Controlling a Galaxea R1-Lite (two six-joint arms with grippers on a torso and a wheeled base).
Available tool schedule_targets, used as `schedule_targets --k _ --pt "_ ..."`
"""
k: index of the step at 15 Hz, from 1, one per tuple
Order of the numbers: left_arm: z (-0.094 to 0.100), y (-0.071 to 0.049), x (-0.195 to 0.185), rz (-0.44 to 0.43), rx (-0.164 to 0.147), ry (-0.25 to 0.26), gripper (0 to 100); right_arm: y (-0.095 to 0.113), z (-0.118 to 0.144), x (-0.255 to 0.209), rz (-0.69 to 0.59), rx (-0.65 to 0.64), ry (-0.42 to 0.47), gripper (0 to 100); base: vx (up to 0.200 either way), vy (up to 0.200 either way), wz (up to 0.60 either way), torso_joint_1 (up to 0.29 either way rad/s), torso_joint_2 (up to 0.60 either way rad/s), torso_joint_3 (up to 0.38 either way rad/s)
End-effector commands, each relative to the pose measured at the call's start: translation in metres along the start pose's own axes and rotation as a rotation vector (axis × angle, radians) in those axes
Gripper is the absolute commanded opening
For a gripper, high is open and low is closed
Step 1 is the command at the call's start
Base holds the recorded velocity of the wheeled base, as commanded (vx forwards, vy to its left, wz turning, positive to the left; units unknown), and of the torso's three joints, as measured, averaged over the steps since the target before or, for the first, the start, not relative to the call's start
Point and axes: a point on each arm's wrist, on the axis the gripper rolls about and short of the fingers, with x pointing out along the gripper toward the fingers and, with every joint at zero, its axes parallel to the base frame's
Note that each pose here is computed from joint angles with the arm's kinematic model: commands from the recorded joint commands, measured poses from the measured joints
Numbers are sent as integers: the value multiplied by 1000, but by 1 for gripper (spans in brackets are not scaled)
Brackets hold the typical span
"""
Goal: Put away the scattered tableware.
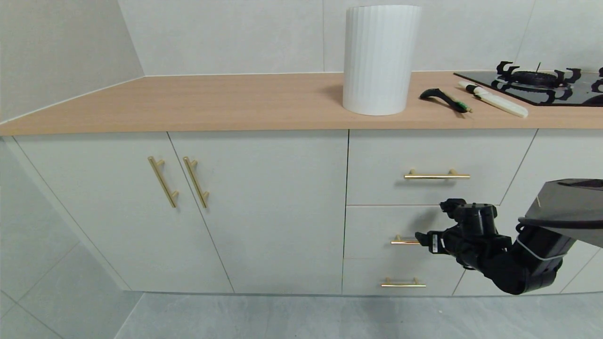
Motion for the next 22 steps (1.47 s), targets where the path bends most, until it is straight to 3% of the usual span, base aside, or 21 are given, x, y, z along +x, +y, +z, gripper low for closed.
schedule_targets --k 1,10,22 --pt "0 0 0 1 0 0 100 0 -9 9 -5 -3 14 100 0 0 0 0 0 0" --pt "0 0 0 1 0 0 100 -10 -14 33 -46 51 -22 100 0 0 0 0 0 0" --pt "0 0 0 1 0 0 100 -11 -27 35 -59 33 23 100 0 0 0 0 0 0"
